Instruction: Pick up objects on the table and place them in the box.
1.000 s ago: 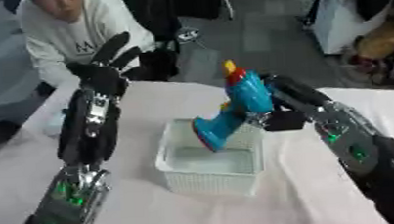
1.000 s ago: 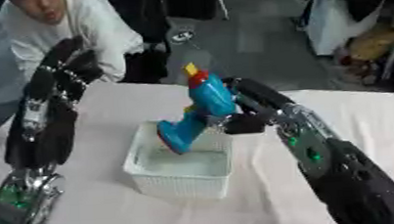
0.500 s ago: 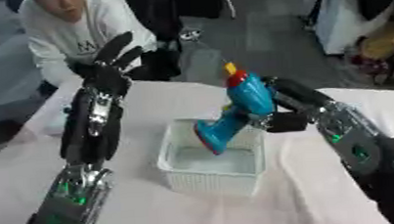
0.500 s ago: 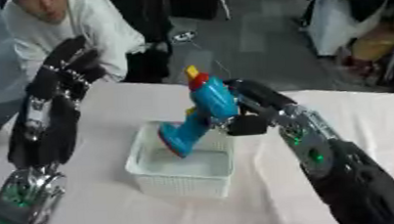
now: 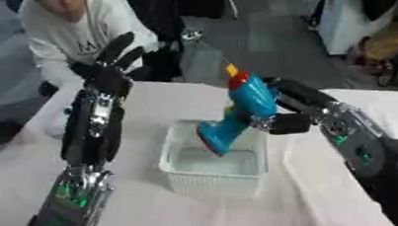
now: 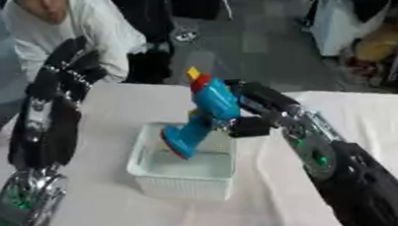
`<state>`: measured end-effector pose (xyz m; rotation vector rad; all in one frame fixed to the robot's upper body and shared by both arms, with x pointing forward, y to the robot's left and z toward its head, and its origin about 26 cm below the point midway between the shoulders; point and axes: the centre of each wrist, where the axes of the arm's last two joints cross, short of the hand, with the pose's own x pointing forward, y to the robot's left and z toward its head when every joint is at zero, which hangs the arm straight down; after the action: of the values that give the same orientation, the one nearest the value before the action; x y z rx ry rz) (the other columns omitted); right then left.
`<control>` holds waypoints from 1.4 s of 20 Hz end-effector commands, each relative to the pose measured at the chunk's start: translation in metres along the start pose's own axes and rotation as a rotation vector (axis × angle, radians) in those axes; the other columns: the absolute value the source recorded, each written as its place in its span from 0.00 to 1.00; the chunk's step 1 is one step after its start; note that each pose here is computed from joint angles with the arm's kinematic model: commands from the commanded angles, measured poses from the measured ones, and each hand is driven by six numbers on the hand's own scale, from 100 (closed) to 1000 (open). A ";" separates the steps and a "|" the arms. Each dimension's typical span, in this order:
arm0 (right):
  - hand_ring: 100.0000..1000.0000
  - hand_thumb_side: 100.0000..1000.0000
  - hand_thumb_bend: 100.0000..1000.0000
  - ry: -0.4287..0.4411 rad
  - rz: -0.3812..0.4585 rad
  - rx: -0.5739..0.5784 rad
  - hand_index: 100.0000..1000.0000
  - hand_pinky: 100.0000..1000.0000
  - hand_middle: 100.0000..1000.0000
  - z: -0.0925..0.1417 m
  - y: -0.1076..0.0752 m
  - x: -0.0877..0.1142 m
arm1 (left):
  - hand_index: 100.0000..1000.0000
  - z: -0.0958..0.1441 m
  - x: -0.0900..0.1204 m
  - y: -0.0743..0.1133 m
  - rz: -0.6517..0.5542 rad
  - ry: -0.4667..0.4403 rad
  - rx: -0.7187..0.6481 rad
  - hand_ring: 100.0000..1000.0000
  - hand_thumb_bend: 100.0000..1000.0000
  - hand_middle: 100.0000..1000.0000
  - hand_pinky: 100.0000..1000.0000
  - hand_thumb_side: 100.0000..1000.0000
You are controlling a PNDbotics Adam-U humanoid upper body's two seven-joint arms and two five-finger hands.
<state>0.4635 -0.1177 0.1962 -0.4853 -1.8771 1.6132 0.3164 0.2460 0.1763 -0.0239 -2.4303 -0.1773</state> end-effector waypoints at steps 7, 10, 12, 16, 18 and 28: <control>0.91 0.98 0.20 0.000 0.019 -0.036 1.00 0.85 0.93 0.001 -0.015 0.000 | 0.95 -0.006 0.008 0.001 -0.003 -0.036 -0.008 0.92 0.26 0.95 0.84 0.80; 0.93 1.00 0.32 0.001 0.005 -0.051 1.00 0.88 0.95 0.001 -0.016 0.000 | 0.95 -0.006 0.008 0.001 -0.003 -0.036 -0.007 0.92 0.26 0.95 0.84 0.80; 0.94 1.00 0.36 -0.002 -0.005 -0.055 1.00 0.90 0.95 0.001 -0.016 0.000 | 0.95 -0.006 0.008 0.002 -0.003 -0.036 -0.007 0.92 0.26 0.95 0.84 0.80; 0.94 0.92 0.44 -0.006 -0.024 -0.085 1.00 0.89 0.96 0.002 -0.018 -0.001 | 0.95 -0.006 0.008 0.002 -0.003 -0.036 -0.007 0.92 0.26 0.95 0.84 0.80; 0.93 0.88 0.47 -0.005 -0.025 -0.102 1.00 0.89 0.95 0.002 -0.018 -0.001 | 0.95 -0.006 0.008 0.002 -0.004 -0.036 -0.007 0.92 0.26 0.94 0.84 0.80; 0.91 0.83 0.48 0.006 -0.004 -0.148 1.00 0.86 0.93 0.003 -0.021 -0.001 | 0.95 -0.006 0.008 0.002 -0.006 -0.035 -0.006 0.92 0.26 0.94 0.84 0.80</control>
<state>0.4644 -0.1223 0.1991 -0.5079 -1.9589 1.4816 0.3164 0.2460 0.1762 -0.0238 -2.4303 -0.1770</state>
